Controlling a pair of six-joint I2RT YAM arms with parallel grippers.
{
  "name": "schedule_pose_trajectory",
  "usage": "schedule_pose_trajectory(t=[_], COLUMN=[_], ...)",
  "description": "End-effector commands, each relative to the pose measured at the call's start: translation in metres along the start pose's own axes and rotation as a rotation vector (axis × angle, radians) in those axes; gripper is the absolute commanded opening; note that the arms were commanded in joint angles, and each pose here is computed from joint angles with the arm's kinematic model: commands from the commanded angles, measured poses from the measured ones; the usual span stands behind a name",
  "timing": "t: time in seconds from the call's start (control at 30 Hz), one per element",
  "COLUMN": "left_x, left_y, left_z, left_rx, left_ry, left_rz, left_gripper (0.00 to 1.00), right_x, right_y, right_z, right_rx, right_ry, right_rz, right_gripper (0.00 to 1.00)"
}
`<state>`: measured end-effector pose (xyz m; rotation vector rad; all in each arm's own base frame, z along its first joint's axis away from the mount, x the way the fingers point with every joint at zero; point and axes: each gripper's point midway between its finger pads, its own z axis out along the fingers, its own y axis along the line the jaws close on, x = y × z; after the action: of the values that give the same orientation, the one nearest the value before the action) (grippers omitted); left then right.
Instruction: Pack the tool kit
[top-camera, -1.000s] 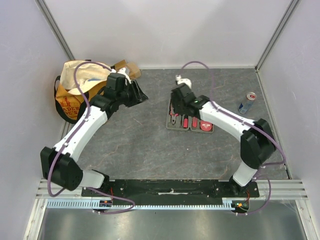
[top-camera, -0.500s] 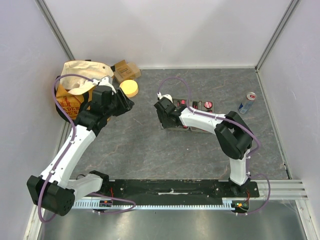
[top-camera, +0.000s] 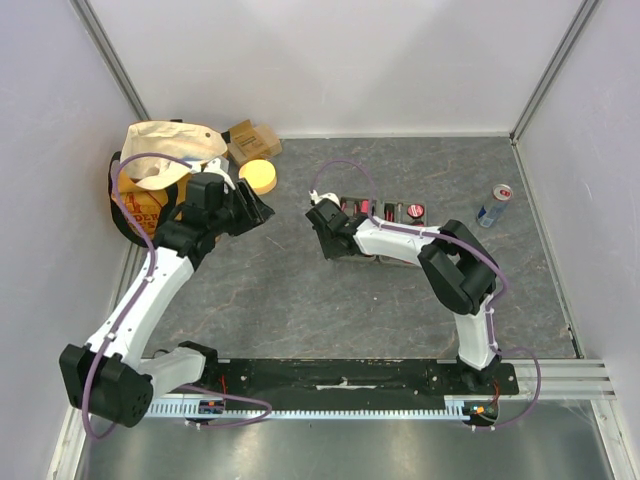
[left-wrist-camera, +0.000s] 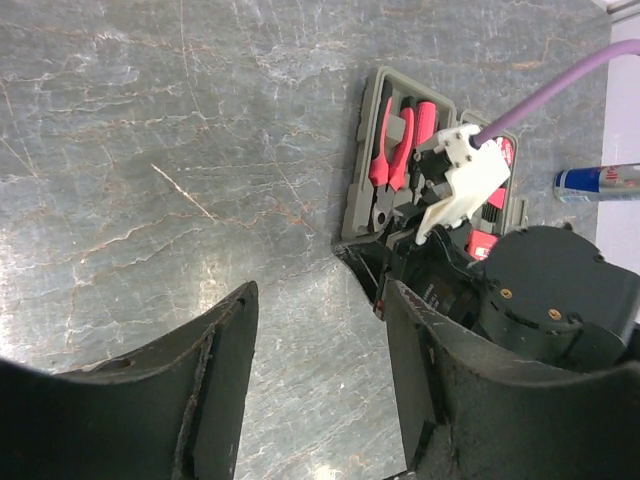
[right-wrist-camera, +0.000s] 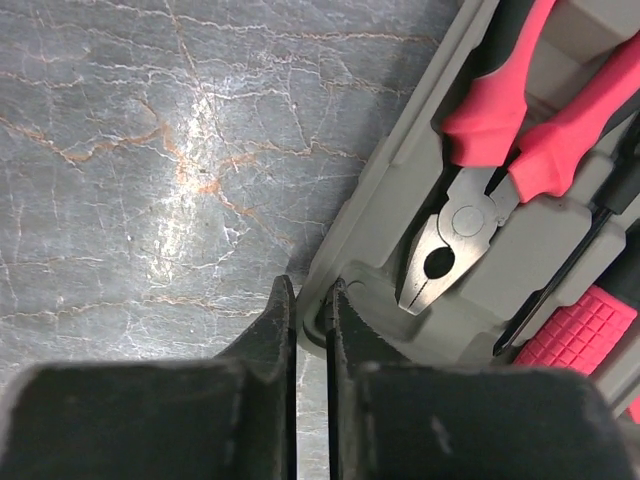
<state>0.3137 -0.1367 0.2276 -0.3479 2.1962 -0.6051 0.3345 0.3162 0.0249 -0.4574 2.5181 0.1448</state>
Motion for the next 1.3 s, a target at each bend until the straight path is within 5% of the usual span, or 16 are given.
schedule_pose_trajectory(t=[0.0, 0.4, 0.9, 0.97, 1.07, 1.27], left_x=[0.015, 0.049, 0.105, 0.111, 0.112, 0.117], left_y=[0.002, -0.029, -0.041, -0.037, -0.035, -0.032], left_z=[0.022, 0.073, 0.134, 0.138, 0.144, 0.147], left_rx=[0.082, 0.441, 0.354, 0.320, 0.296, 0.282], left_ry=[0.098, 0.397, 0.547, 0.562, 0.574, 0.592], left_rz=[-0.066, -0.174, -0.081, -0.080, -0.094, -0.102], left_gripper=[0.61, 0.64, 0.67, 0.63, 0.44, 0.41], right_x=[0.006, -0.014, -0.044, -0.046, -0.050, -0.059], right_y=[0.011, 0.055, 0.087, 0.090, 0.091, 0.095], right_z=[0.001, -0.077, -0.111, -0.111, -0.111, -0.117], right_rx=[-0.050, -0.419, -0.601, -0.608, -0.615, -0.631], right_ry=[0.001, -0.170, -0.234, -0.237, -0.245, -0.270], right_rz=[-0.006, -0.007, -0.027, -0.026, -0.021, -0.018], right_gripper=[0.01, 0.00, 0.00, 0.00, 0.00, 0.00])
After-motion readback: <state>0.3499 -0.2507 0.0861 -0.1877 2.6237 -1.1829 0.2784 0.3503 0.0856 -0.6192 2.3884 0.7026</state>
